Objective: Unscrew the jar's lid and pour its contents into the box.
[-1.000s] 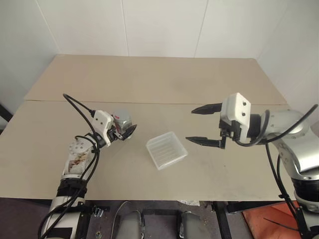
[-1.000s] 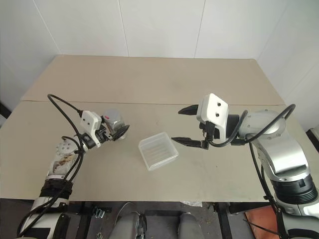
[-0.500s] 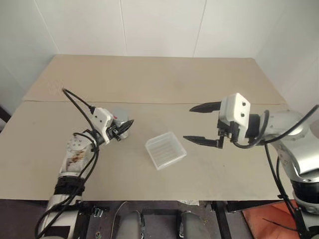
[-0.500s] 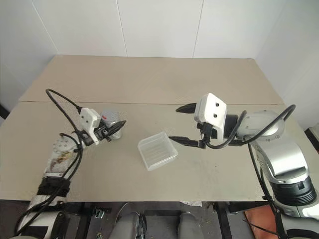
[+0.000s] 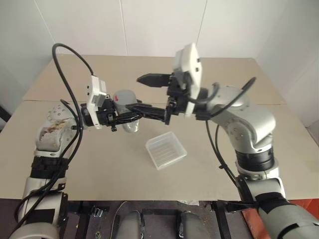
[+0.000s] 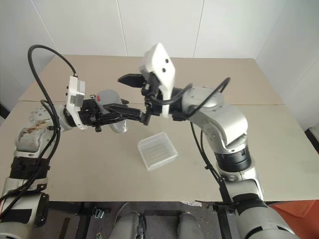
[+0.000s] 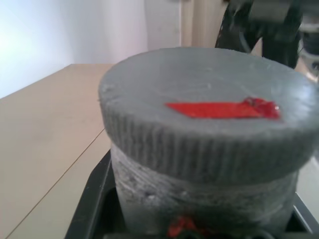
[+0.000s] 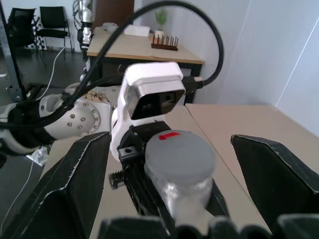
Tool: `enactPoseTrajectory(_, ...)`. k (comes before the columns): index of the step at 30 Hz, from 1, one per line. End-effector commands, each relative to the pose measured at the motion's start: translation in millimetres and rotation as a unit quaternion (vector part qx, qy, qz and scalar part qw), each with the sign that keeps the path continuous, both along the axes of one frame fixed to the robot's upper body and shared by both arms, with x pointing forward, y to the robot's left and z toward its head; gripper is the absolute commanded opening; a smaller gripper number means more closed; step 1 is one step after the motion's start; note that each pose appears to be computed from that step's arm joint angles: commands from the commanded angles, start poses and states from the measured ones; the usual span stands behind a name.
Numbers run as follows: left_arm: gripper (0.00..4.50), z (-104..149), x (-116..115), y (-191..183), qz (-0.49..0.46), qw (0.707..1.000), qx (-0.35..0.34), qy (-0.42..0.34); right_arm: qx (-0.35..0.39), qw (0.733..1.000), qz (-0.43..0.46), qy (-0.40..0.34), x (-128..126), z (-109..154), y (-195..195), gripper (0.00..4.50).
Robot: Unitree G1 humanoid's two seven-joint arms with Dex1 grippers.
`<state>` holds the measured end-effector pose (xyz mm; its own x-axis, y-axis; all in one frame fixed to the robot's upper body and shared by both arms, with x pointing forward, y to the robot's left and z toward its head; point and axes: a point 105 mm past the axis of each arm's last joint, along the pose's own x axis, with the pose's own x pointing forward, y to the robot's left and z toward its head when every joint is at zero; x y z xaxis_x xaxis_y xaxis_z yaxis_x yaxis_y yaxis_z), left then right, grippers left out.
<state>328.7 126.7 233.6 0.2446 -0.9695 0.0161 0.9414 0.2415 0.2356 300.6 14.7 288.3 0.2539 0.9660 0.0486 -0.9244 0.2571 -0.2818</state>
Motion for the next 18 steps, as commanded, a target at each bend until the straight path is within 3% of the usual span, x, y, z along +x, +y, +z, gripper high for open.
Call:
enactPoseTrajectory(1, 2.02, 14, -2, -6, -0.022, 0.999, -0.006, -0.031, 0.003, 1.000, -0.013, -0.015, 2, 8, 4, 4.50)
enactPoseTrajectory(9, 2.02, 19, -4, -9, -0.048, 0.998, -0.003, -0.038, 0.000, 1.000, -0.021, -0.004, 8, 5, 9, 4.50)
enactPoseTrajectory(16, 2.00, 24, -11, -8, -0.082, 0.996, 0.002, -0.039, 0.018, 0.999, 0.028, 0.014, 4, 12, 6, 2.78)
enactPoseTrajectory(18, 2.00, 24, -16, -6, -0.106, 0.994, 0.008, -0.037, 0.018, 0.997, 0.070, 0.014, -2, 14, 3, 2.78)
